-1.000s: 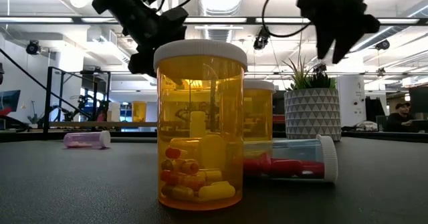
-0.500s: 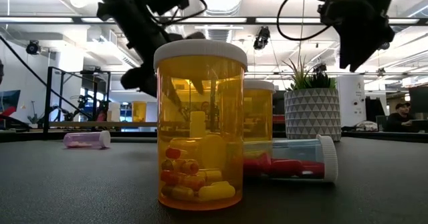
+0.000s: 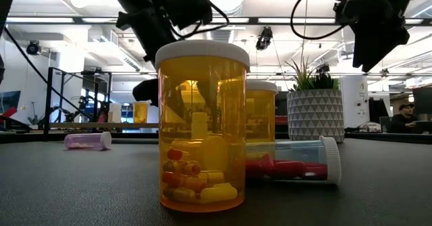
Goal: Pick and place medicine bottles onto shelf by color
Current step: Put the top white pill bottle on the shelf aligned with the other white pill bottle
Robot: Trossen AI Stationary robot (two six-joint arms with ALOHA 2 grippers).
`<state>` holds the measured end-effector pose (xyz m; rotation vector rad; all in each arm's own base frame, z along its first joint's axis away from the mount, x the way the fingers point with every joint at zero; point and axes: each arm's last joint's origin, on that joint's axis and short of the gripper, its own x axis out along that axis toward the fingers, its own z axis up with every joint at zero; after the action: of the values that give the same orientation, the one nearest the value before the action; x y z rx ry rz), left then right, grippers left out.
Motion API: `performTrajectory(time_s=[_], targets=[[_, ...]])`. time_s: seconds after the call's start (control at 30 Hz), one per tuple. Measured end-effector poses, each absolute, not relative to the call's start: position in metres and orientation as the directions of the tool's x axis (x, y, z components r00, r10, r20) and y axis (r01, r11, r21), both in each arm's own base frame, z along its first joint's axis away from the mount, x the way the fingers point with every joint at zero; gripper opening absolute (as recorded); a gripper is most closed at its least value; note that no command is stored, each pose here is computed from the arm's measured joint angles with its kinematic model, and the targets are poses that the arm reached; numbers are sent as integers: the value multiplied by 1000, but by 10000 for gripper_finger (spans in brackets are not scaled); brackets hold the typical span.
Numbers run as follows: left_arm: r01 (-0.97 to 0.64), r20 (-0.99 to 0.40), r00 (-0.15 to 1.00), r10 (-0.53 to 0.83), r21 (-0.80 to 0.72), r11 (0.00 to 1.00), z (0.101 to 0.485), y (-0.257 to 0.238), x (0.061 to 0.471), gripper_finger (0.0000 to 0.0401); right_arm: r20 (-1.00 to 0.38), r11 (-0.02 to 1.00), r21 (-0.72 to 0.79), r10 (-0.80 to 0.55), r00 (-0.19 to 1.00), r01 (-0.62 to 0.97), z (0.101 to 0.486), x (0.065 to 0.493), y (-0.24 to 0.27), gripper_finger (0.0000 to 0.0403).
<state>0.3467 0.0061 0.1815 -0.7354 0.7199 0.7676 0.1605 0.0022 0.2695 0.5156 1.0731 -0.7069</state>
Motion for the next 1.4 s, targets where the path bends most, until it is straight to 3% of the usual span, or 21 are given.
performTrajectory(time_s=[0.2, 0.9, 1.1, 1.4], targets=[[-819, -798, 485, 358, -270, 507, 180, 5, 349, 294, -915, 689, 39, -266, 303, 723, 270, 160, 2, 228], [-815, -797, 487, 356, -269, 513, 184, 5, 349, 124, -915, 699, 32, -266, 302, 715, 270, 160, 2, 228], [-812, -789, 500, 357, -284, 511, 197, 5, 342, 125, -916, 718, 21, -266, 302, 696, 270, 160, 2, 228], [-870, -813, 380, 441, -153, 468, 227, 14, 306, 127, -910, 742, 20, -265, 320, 670, 270, 162, 2, 228]])
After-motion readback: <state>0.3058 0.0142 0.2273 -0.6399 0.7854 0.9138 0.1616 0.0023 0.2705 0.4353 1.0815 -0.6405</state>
